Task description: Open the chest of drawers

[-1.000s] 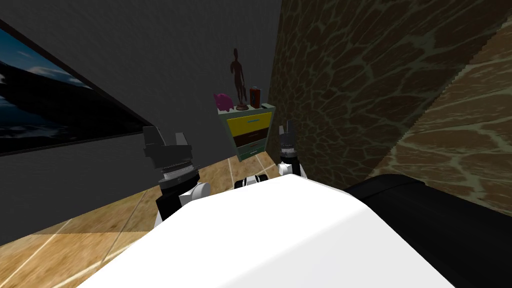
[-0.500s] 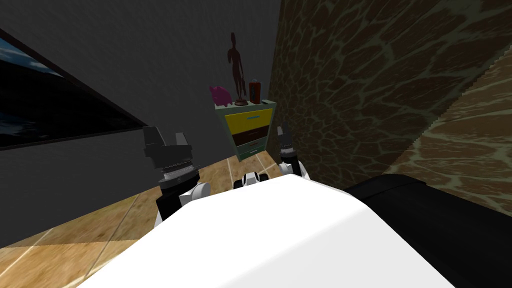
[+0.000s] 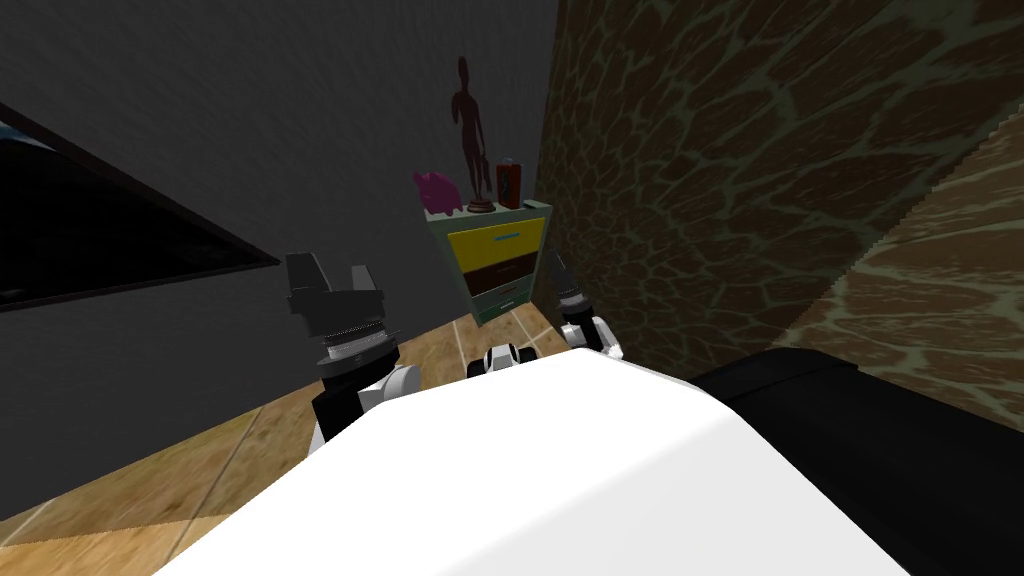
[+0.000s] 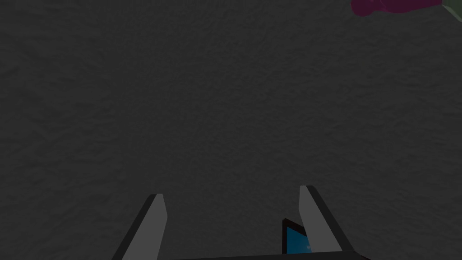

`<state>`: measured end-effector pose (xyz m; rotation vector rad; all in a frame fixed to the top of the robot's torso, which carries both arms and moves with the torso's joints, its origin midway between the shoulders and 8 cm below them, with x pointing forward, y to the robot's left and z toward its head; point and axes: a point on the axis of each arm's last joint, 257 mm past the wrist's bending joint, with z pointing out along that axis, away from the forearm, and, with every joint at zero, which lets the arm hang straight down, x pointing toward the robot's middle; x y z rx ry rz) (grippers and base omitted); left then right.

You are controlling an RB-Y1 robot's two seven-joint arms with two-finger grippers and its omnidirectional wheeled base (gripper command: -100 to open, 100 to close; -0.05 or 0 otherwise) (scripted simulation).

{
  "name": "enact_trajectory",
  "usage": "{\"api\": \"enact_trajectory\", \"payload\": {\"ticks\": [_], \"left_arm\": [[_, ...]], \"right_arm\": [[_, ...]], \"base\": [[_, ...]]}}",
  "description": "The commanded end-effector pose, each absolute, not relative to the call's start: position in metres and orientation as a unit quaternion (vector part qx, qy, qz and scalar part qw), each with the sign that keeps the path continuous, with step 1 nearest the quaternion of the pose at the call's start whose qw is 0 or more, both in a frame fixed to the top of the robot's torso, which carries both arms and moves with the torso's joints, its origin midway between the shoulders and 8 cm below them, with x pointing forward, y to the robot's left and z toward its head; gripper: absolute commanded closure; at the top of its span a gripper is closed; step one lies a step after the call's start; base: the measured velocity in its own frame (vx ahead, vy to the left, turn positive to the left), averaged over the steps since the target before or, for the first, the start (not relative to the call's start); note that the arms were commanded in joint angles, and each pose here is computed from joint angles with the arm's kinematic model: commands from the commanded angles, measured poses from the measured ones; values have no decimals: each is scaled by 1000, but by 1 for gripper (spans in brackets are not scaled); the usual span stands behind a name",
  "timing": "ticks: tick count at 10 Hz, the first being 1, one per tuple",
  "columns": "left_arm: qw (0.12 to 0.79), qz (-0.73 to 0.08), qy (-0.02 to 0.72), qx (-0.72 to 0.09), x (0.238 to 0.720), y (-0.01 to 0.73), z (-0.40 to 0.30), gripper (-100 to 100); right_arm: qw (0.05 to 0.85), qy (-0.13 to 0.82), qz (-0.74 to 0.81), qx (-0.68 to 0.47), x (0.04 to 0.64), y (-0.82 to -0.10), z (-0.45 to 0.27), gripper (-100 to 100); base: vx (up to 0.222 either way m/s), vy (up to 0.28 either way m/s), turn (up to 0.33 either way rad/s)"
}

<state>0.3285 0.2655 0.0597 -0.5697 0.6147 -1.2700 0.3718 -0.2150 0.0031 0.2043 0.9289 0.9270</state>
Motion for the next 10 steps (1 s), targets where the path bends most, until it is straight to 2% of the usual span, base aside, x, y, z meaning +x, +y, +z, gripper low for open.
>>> {"api": "enact_trajectory", "payload": {"ticks": [1,10], "left_arm": [[724,-576,279,-258,329,266,60,0],[724,-575,279,-258,329,266,60,0]], "right_arm": [[805,455,377,49,377,-210,-4,-100],[836,506,181,-115,399,-203,-33,-100]], "base": [[43,40,-55],[53,58,-72]]}}
